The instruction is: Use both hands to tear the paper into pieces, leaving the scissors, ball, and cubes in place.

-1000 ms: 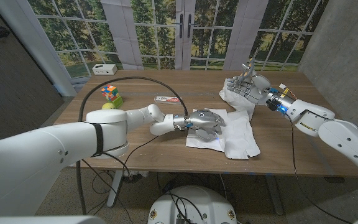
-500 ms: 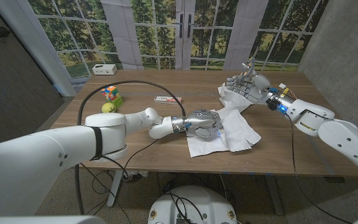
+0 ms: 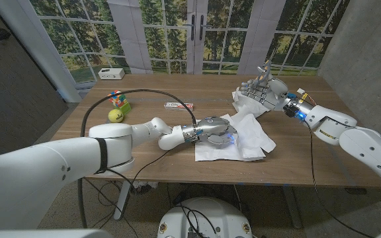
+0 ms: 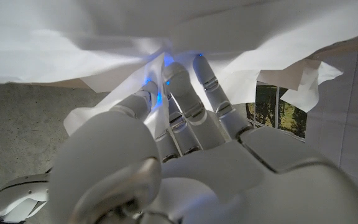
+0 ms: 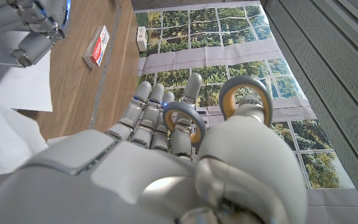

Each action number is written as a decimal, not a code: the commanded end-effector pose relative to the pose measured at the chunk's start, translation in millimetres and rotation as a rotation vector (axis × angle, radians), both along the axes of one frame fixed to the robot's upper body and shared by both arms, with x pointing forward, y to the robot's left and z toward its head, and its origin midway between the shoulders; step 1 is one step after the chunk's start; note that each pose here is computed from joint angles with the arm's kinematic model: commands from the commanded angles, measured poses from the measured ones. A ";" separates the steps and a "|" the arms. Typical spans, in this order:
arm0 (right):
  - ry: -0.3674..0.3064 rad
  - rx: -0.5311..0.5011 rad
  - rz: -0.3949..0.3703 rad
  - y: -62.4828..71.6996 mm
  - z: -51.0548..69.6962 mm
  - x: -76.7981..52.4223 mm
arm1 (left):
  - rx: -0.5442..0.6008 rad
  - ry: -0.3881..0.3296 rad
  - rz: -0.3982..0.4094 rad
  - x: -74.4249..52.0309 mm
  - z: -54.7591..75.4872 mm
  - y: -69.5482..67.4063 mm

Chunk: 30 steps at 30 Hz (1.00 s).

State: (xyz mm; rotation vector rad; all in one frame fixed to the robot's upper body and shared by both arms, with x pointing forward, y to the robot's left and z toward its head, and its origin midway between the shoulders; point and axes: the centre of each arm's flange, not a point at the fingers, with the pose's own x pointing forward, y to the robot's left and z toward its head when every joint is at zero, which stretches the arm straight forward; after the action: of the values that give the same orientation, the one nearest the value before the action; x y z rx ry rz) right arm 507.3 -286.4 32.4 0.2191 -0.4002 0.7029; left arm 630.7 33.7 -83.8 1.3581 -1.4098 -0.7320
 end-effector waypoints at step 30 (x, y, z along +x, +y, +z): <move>-0.016 -0.011 0.033 8.9 0.7 -2.2 | -0.314 0.056 0.104 2.2 27.6 38.9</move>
State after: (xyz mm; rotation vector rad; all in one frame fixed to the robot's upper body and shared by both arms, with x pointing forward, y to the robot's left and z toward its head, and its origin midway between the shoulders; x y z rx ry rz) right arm 503.7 -279.7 32.2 0.2140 -0.4077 0.7287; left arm 631.8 57.3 -68.4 1.1667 -1.3408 -0.5509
